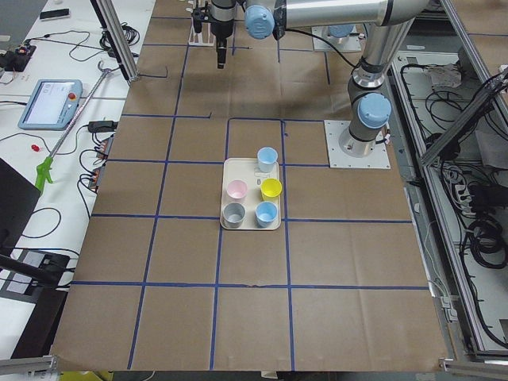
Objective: Transfer IKEA cup to right arm and place on rack
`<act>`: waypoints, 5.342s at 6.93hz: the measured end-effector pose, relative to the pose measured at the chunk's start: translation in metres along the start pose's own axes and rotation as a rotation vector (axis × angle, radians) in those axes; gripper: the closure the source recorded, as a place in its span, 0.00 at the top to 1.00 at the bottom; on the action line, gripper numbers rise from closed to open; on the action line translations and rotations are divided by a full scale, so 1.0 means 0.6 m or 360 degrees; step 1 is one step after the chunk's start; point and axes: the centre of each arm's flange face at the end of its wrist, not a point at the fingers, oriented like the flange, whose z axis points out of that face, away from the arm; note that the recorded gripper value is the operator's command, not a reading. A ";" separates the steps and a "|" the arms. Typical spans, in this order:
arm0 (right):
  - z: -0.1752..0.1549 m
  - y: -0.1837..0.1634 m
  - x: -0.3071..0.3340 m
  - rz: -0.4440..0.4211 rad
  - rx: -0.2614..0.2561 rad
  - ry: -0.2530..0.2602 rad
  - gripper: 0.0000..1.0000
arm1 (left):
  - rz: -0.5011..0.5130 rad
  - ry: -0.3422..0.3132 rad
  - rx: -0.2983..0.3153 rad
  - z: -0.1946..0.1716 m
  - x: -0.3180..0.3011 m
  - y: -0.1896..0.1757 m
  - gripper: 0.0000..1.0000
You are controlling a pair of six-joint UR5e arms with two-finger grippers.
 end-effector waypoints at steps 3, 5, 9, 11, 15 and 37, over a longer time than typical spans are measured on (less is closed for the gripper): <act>0.012 0.035 0.032 -0.0257 -0.0018 0.0027 0.15 | 0.0013 -0.0027 -0.0052 -0.023 -0.016 0.010 0.99; 0.016 0.052 0.046 -0.0301 -0.0047 0.0034 0.15 | 0.0059 -0.0083 -0.0063 -0.024 -0.037 0.026 0.99; 0.012 0.084 0.048 -0.0277 -0.0110 0.0031 0.16 | 0.0062 -0.0088 -0.0210 0.036 -0.227 0.080 0.99; 0.010 0.100 0.048 -0.0251 -0.0144 0.0030 0.88 | 0.0090 -0.0051 -0.0291 0.083 -0.306 0.136 0.99; 0.007 0.096 0.039 -0.0241 -0.0138 -0.0023 1.00 | 0.0114 0.0003 -0.0352 0.121 -0.383 0.178 0.98; -0.104 -0.035 -0.298 0.2107 -0.0494 -0.0207 1.00 | 0.0163 -0.0217 -0.0378 0.295 -0.416 0.214 0.00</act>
